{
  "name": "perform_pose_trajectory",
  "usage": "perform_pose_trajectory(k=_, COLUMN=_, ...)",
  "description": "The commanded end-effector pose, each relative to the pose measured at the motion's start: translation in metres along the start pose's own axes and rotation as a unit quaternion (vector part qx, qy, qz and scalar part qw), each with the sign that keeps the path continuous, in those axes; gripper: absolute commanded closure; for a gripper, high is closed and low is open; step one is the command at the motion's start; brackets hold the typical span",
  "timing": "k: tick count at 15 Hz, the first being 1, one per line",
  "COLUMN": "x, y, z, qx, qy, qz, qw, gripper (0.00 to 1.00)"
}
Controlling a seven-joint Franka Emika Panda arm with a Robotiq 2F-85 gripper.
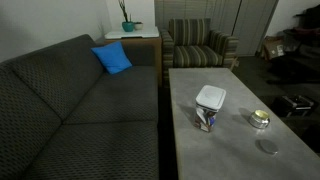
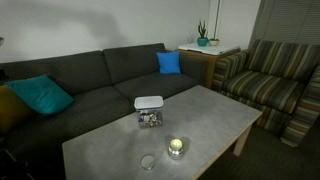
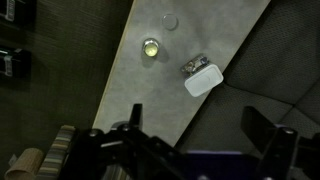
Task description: Press down on the white lid and remove the lid from the clear food container
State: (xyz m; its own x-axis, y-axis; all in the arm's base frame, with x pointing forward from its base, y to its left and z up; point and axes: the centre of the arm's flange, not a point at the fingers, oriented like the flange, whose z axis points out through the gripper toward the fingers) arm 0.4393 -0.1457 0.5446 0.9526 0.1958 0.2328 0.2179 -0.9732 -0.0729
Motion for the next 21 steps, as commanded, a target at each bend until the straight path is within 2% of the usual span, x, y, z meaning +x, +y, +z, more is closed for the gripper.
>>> perform_pose_trajectory(k=1, x=0.0, y=0.0, z=0.0, qx=0.0, qy=0.0, qz=0.0, qw=1.0, gripper=0.0)
perform_pose_trajectory(k=9, x=0.0, y=0.0, z=0.0, qx=0.0, qy=0.0, qz=0.0, qw=1.0, gripper=0.0)
perform_pose_trajectory(k=13, x=0.029, y=-0.015, z=0.008, qx=-0.021, qy=-0.001, qz=-0.068, qw=0.9975, gripper=0.0)
perform_pose_trajectory(k=16, x=0.06, y=-0.037, z=0.018, qx=-0.028, qy=0.0, qz=-0.144, qw=0.9891, gripper=0.0)
perform_pose_trajectory(k=18, x=0.084, y=-0.055, z=0.031, qx=-0.026, qy=0.004, qz=-0.198, qw=0.9799, gripper=0.0)
perform_pose_trajectory(k=21, x=0.12, y=-0.078, z=0.056, qx=-0.026, qy=0.01, qz=-0.248, qw=0.9684, gripper=0.0)
